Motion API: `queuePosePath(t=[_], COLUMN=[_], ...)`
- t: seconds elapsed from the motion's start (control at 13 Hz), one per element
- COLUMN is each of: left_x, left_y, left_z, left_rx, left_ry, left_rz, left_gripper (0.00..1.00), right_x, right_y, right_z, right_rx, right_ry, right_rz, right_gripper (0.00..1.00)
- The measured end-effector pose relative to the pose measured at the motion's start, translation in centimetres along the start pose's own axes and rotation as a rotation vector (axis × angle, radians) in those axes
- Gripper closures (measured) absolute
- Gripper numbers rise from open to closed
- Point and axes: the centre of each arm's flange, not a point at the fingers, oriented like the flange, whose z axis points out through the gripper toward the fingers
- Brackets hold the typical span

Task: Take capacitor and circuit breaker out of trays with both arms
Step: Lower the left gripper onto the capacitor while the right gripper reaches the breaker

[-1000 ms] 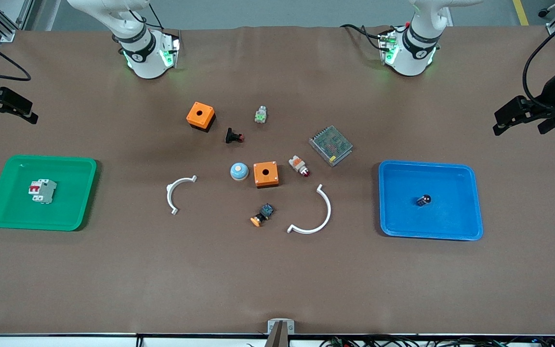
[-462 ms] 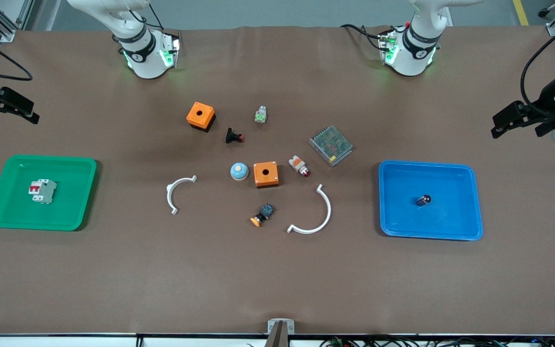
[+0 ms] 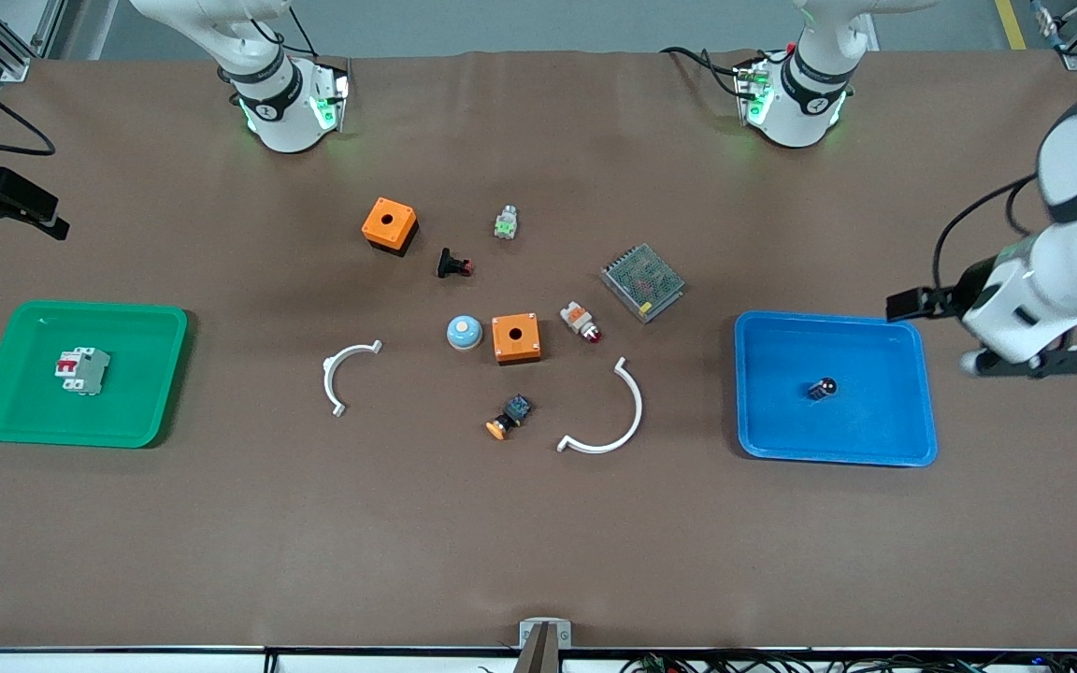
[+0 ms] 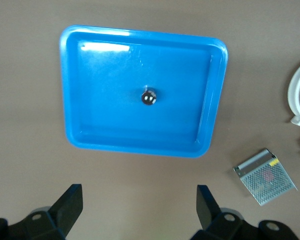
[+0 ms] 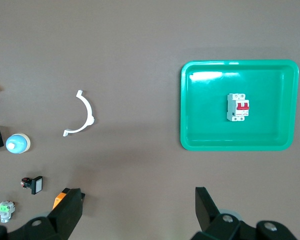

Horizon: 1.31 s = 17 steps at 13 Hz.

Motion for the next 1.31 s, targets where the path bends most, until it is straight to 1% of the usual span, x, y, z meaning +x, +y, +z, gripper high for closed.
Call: queuePosePath(t=[0.08, 0.15, 0.31, 0.46, 0.69, 0.85, 1.0, 1.15, 1.31], left_x=[1.3, 2.3, 3.4, 3.4, 2.7, 2.1, 1.7, 2.0, 2.5], left_y=[0.4, 0.6, 0.5, 0.2, -0.3, -0.4, -0.5, -0.5, -0.5], left_z=[2.4, 4.5, 8.6, 12.1, 16.5, 18.6, 20.5, 21.9, 23.2], left_rx=[-0.001, -0.001, -0.005, -0.006, -0.010, -0.011, -0.013, -0.016, -0.017], left_ry=[-0.013, -0.011, 0.019, 0.048, 0.105, 0.121, 0.133, 0.152, 0.166], left_rz=[0.006, 0.009, 0.006, 0.001, -0.005, -0.006, -0.007, -0.007, -0.006], left_gripper=[0.00, 0.00, 0.00, 0.00, 0.00, 0.00, 0.00, 0.00, 0.00], right_x=[0.7, 2.1, 5.4, 7.3, 7.7, 7.1, 6.7, 6.7, 6.6], right_y=[1.0, 2.3, 5.2, 8.6, 15.3, 19.6, 22.5, 24.3, 24.9], right_z=[1.0, 2.8, 8.0, 12.2, 17.1, 22.5, 28.1, 32.5, 35.7], right_rx=[-0.002, -0.005, -0.019, -0.058, -0.064, -0.070, -0.081, -0.063, -0.029], right_ry=[-0.006, -0.011, -0.035, -0.067, -0.058, -0.042, -0.017, 0.009, 0.011], right_rz=[0.020, 0.043, 0.087, 0.084, 0.010, -0.046, -0.107, -0.133, -0.135], right_gripper=[0.00, 0.00, 0.00, 0.00, 0.00, 0.00, 0.00, 0.00, 0.00])
